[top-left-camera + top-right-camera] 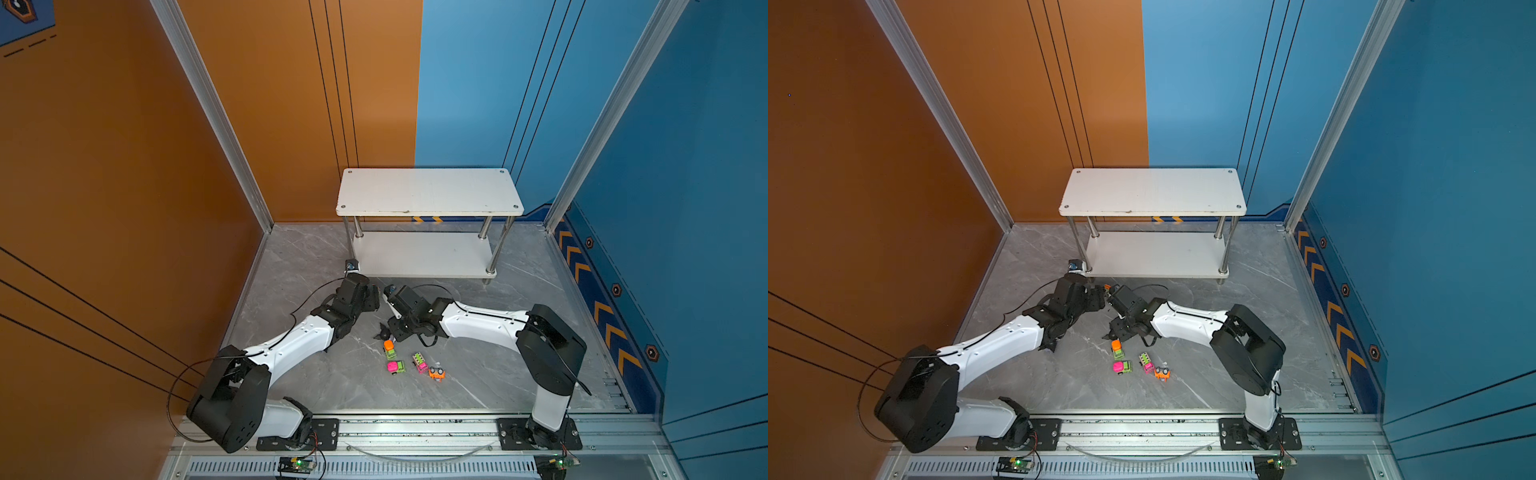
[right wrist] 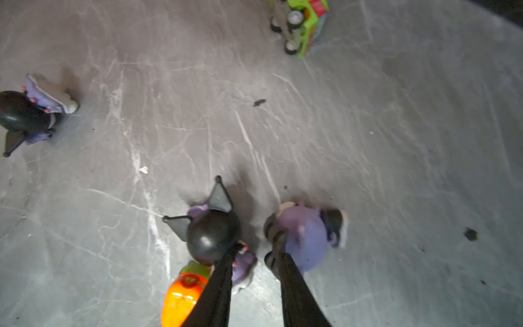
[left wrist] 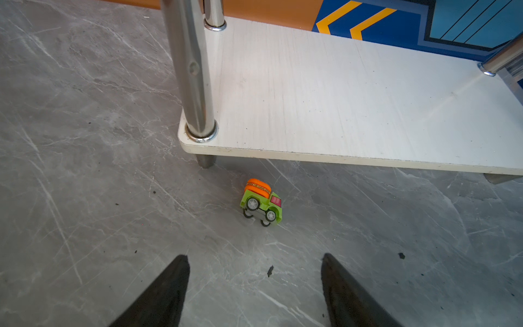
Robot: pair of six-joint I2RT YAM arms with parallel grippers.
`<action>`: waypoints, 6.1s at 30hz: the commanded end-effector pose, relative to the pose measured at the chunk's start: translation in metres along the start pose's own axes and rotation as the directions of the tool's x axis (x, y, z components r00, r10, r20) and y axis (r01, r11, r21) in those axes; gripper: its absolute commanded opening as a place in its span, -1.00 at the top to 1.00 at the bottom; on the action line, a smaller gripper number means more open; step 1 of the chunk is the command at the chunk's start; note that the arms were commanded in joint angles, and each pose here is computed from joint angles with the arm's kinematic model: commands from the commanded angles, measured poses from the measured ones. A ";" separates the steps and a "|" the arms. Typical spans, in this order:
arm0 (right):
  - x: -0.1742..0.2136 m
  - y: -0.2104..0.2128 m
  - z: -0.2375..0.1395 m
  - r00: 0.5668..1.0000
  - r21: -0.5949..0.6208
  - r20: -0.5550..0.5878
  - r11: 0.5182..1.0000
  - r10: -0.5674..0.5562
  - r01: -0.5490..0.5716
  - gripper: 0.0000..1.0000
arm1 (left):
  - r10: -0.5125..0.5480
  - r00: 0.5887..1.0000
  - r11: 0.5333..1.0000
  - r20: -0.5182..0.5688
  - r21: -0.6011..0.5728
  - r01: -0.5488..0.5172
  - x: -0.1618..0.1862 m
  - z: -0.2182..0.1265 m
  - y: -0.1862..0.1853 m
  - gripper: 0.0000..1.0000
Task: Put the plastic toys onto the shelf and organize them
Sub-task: 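Lower the right gripper over the purple figure while the left hovers nearby, then close the right gripper on the purple figure, then lift the purple figure and carry it toward the lower shelf with the right gripper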
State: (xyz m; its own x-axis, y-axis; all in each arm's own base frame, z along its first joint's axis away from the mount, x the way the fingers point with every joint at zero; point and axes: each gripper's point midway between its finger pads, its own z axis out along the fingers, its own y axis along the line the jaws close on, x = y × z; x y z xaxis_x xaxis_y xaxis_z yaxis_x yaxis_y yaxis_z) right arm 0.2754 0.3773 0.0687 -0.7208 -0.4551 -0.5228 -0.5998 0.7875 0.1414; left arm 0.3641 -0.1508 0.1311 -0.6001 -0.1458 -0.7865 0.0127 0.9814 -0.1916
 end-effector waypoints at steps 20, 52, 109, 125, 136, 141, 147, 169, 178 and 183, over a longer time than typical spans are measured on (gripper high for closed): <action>0.041 0.009 -0.020 0.993 -0.070 -0.093 0.996 -0.066 0.059 1.00 | -0.045 0.999 0.996 -0.003 0.077 0.046 -0.009 0.007 -0.018 -0.37; 0.004 -0.101 0.052 0.997 0.102 -0.048 0.993 0.066 -0.061 1.00 | -0.108 0.994 0.987 0.001 0.119 0.107 -0.013 0.009 -0.021 -0.38; -0.022 -0.070 0.043 0.993 0.109 -0.033 0.988 0.116 -0.112 0.40 | -0.148 0.985 0.988 0.090 0.058 0.143 -0.025 -0.022 0.020 -0.63; -0.011 -0.087 -0.056 0.968 0.214 -0.132 0.947 -0.214 0.238 0.70 | -0.159 0.984 0.985 0.082 0.085 0.152 -0.025 -0.019 0.014 -0.63; -0.018 -0.181 -0.082 0.971 0.414 -0.157 0.880 -0.181 0.232 0.73 | -0.156 0.985 0.984 0.077 0.095 0.149 -0.028 -0.019 0.011 -0.63; -0.033 -0.214 -0.085 0.989 0.411 -0.091 0.900 -0.119 0.146 0.73 | -0.151 0.986 0.986 0.071 0.080 0.145 -0.025 -0.018 0.014 -0.63; -0.036 -0.249 -0.085 0.994 0.451 -0.086 0.887 -0.073 0.104 0.74 | -0.151 0.987 0.986 0.061 0.076 0.146 -0.023 -0.014 0.013 -0.64; -0.043 -0.314 -0.081 0.996 0.537 0.020 0.839 0.084 -0.082 0.73 | -0.140 0.990 0.986 0.022 0.090 0.137 -0.019 -0.003 0.001 -0.62; -0.040 -0.324 -0.069 0.994 0.546 -0.003 0.833 0.109 -0.090 0.72 | -0.134 0.991 0.987 0.015 0.091 0.132 -0.018 -0.001 -0.002 -0.63; -0.038 -0.324 -0.068 0.993 0.540 -0.003 0.836 0.120 -0.100 0.67 | -0.131 0.991 0.987 0.011 0.092 0.129 -0.018 -0.001 -0.003 -0.62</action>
State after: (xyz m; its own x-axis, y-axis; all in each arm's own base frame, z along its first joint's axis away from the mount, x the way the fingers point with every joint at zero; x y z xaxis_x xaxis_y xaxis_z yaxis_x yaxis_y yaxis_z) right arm 0.4673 0.1148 0.0985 -0.7832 -0.3869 -0.4868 -0.2728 0.9173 -0.2901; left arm 0.3724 -0.1445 0.1412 -0.5791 -0.2669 -0.7703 -0.0030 0.9456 -0.3254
